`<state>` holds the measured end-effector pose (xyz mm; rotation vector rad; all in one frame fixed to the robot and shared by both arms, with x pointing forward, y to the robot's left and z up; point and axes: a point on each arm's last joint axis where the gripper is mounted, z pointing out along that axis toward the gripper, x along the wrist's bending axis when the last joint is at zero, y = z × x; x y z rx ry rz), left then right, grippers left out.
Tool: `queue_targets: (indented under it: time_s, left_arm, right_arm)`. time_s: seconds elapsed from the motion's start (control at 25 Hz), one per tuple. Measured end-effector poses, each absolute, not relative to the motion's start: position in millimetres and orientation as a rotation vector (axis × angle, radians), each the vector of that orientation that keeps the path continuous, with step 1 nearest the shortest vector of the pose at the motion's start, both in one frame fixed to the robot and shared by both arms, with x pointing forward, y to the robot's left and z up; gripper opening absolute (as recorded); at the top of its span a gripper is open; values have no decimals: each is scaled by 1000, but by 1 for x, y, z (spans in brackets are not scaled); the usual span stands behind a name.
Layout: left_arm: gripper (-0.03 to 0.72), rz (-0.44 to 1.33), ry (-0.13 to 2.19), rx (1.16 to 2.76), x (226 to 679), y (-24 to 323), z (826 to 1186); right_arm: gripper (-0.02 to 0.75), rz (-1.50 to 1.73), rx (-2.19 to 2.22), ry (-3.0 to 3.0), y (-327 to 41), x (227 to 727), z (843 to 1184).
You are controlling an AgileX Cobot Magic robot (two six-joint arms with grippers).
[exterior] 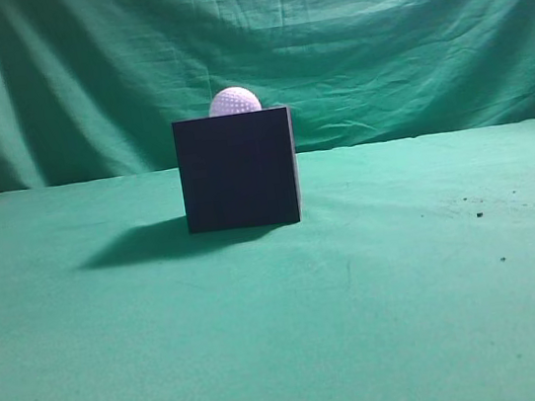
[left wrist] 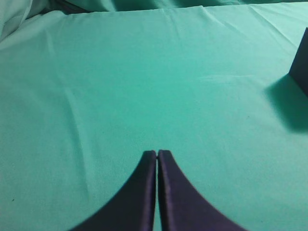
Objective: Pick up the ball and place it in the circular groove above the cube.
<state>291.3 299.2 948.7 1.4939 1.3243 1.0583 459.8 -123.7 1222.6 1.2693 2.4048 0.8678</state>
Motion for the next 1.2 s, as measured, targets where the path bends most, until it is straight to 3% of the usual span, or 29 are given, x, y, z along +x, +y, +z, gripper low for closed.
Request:
queue_targets:
  time_s: [0.2,0.68,1.2]
  left_arm:
    - [0,1058,1324,1494,291,299,949]
    - [0,1058,1324,1494,291,299,949]
    - [0,1058,1324,1494,291,299,949]
  right_arm:
    - [0,843,1313,2407,-168,404,1202]
    - [0,1209,1237,2224,-244,304,1143]
    - [0,1333,1111,2028,-274,276,1089]
